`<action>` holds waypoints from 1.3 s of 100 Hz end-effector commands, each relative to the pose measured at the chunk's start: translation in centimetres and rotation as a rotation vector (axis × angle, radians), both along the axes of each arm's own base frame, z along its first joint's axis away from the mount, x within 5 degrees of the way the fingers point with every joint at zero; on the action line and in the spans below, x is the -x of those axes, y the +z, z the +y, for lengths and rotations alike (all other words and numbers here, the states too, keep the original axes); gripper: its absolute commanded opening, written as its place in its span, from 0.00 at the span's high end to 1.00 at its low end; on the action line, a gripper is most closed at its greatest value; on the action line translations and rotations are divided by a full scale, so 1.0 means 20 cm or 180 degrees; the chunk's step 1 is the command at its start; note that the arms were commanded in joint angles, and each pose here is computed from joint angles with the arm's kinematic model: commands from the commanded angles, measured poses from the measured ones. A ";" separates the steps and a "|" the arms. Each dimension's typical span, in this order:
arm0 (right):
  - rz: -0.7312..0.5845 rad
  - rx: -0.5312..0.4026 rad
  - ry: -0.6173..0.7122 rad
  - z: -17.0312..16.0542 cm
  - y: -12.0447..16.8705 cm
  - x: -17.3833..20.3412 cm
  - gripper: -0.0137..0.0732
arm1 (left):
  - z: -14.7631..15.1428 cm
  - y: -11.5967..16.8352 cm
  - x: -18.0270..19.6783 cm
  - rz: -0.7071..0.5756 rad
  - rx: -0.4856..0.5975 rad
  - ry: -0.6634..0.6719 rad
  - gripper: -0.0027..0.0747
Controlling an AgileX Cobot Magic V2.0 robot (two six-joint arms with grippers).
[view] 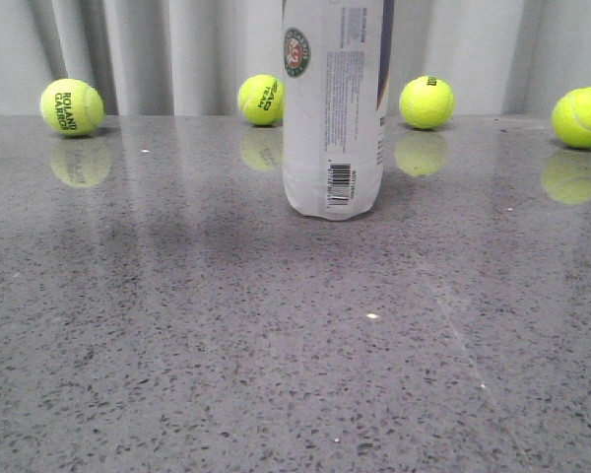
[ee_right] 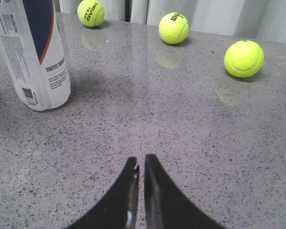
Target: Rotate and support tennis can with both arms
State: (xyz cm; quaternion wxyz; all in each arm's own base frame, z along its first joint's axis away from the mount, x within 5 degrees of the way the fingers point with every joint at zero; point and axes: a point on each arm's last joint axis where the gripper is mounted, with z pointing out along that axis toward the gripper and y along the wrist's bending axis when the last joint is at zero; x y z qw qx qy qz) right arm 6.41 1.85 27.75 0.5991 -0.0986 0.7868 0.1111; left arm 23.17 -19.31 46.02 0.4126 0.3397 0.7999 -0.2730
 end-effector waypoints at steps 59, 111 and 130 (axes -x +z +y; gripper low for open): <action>-0.0295 -0.0034 0.0015 0.00 0.07 0.00 0.79 | 0.27 -0.36 0.28 -0.0513 0.0380 0.0626 0.99; -0.0295 -0.0034 0.0015 0.00 0.07 0.00 0.79 | 0.50 -0.65 0.49 -0.1263 0.0632 0.1025 0.99; -0.0295 -0.0034 0.0015 0.00 0.07 0.00 0.79 | 0.56 -0.71 0.55 -0.1515 0.0779 0.1139 0.99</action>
